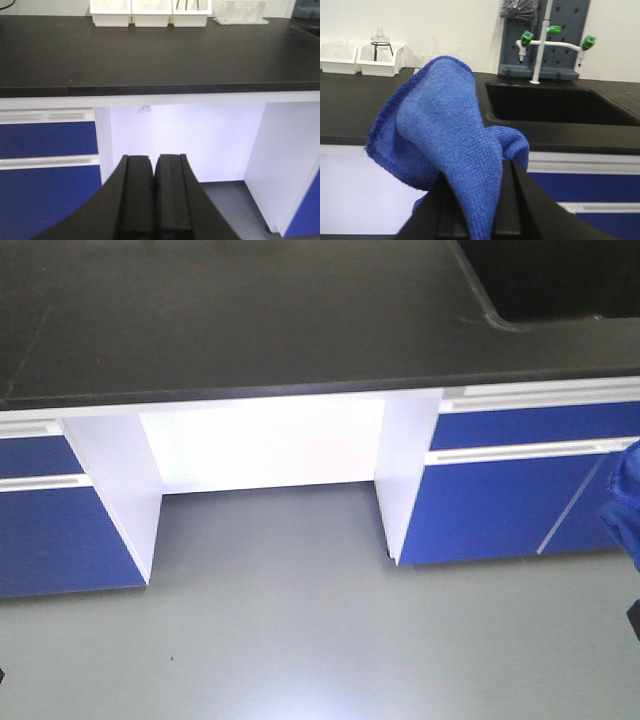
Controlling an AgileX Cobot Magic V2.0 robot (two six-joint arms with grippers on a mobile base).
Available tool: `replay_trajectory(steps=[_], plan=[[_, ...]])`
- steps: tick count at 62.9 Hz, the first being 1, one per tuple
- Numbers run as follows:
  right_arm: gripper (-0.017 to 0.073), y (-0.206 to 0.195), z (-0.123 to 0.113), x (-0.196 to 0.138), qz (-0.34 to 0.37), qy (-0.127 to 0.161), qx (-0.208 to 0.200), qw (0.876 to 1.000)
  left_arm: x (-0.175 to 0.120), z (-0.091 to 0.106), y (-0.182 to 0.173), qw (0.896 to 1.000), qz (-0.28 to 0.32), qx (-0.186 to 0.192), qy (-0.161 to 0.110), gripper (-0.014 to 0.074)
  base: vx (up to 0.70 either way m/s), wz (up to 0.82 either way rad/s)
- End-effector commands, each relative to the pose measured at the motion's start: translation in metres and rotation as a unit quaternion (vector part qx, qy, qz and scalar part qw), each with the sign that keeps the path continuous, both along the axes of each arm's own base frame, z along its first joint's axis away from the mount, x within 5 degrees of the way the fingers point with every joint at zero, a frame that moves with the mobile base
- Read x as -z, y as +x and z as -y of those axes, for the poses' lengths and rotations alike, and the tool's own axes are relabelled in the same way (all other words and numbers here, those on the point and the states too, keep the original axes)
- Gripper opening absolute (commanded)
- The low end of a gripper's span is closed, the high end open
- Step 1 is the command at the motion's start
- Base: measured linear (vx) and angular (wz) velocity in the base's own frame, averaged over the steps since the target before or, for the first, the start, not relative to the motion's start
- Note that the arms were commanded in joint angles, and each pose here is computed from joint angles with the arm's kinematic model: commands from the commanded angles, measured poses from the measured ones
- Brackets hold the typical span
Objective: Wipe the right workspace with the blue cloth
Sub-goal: 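Drive the base to the other black counter holding the cloth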
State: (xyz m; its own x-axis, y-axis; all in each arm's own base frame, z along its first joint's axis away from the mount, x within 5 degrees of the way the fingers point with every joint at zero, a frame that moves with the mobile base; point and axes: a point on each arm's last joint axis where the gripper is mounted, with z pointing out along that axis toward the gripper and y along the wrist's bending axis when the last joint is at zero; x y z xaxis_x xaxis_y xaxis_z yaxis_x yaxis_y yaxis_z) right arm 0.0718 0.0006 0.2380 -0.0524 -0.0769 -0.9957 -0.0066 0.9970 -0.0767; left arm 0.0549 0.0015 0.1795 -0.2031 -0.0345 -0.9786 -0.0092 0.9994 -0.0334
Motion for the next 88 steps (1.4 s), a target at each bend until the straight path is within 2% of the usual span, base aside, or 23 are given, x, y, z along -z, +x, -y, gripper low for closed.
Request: replay_trajectory(steps=[1, 25, 88], plan=[[0.0, 0.0012, 0.0022, -0.0167, 0.048, -0.004, 0.012, 0.999, 0.0024, 0.0013, 0.001, 0.999, 0.032, 0.007, -0.005, -0.0006, -0.35, -0.21], [0.0, 0.0012, 0.0022, -0.0167, 0.048, -0.004, 0.012, 0.999, 0.0024, 0.0013, 0.001, 0.999, 0.032, 0.007, -0.005, -0.0006, -0.33, -0.42], [0.0, 0.0012, 0.0022, -0.0167, 0.048, -0.004, 0.012, 0.999, 0.0024, 0.0013, 0.001, 0.999, 0.032, 0.007, -0.005, -0.0006, -0.2, -0.71]])
